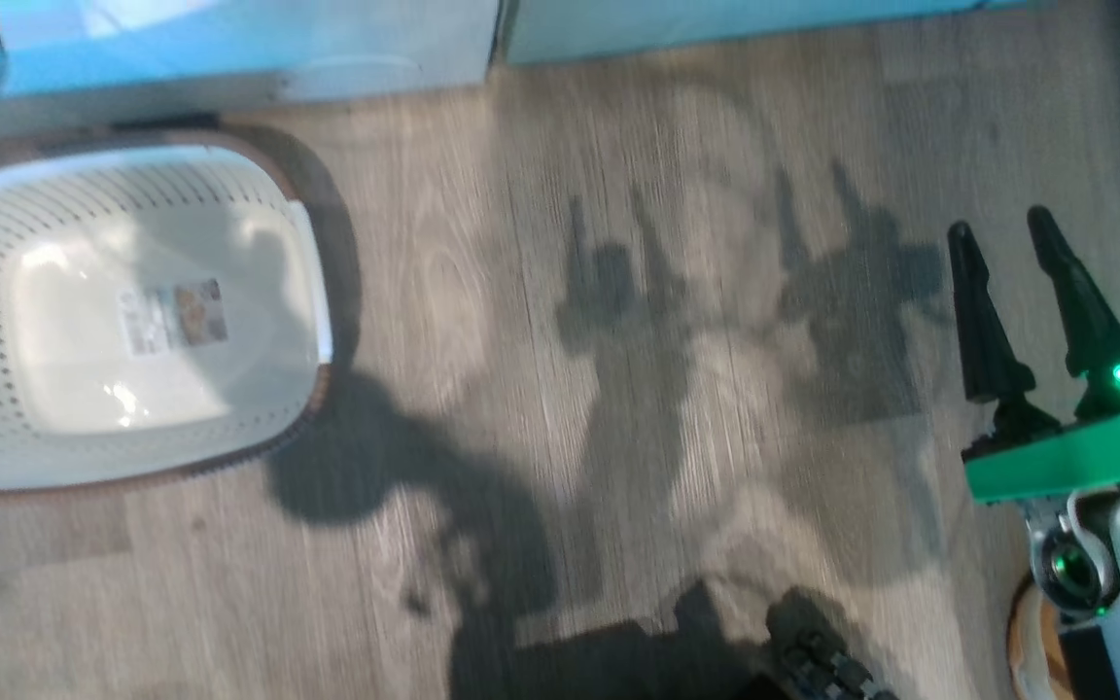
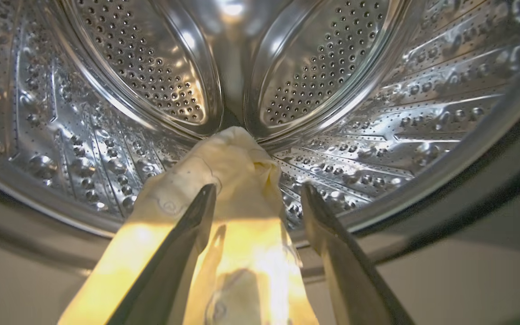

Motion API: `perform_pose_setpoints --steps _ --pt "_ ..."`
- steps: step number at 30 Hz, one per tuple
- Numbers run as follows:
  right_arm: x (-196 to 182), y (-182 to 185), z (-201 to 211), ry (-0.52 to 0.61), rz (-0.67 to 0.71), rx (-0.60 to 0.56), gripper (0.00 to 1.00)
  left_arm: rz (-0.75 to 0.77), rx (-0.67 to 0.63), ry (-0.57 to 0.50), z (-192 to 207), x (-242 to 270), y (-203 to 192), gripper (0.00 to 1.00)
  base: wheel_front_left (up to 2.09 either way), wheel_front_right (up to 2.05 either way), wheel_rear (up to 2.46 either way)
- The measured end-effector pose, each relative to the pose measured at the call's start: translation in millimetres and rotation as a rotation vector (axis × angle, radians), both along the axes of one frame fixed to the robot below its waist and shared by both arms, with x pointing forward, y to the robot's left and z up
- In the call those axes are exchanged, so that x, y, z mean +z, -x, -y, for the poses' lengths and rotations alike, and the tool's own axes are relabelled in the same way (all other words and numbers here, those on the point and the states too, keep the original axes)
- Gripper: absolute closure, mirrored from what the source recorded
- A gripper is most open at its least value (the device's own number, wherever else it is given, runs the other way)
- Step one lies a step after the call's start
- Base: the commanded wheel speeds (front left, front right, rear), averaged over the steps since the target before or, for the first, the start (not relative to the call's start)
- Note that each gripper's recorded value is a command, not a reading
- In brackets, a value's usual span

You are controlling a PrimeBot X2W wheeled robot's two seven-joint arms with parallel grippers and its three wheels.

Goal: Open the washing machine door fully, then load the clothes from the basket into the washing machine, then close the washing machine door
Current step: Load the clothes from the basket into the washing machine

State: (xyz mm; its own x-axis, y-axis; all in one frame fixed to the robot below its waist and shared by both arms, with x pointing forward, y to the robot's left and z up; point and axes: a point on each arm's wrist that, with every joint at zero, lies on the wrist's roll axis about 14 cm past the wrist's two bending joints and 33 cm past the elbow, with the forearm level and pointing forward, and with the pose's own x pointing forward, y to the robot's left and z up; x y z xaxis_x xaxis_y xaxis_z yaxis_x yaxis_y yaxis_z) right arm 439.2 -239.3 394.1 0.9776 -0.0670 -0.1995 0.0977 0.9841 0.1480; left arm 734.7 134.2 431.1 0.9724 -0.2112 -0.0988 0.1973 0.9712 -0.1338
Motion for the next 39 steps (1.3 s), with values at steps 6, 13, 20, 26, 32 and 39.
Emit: perform_pose_setpoints --steps 6,13,20,26,32,39 --pt "17 18 2 -0.008 0.024 -0.013 0.00 0.010 -0.014 0.024 -2 13 36 0.00 0.00 0.00 0.00" --pt "32 36 0 -0.026 0.053 -0.024 0.00 0.018 0.010 0.050 -11 15 95 0.00 0.00 0.00 0.00" --pt "42 38 -9 -0.042 0.084 0.002 0.00 -0.021 0.058 0.053 -31 2 149 0.00 0.00 0.00 0.00" --pt "45 35 -13 -0.043 0.094 0.018 0.00 -0.045 0.057 0.040 -37 11 150 0.00 0.00 0.00 0.00" --pt "50 38 -11 -0.039 0.104 0.013 0.00 -0.039 0.070 0.042 -41 17 152 0.00 0.00 0.00 0.00" --pt "53 55 -7 -0.044 0.103 -0.008 0.00 -0.065 0.112 0.051 -53 6 186 0.00 0.00 0.00 0.00"
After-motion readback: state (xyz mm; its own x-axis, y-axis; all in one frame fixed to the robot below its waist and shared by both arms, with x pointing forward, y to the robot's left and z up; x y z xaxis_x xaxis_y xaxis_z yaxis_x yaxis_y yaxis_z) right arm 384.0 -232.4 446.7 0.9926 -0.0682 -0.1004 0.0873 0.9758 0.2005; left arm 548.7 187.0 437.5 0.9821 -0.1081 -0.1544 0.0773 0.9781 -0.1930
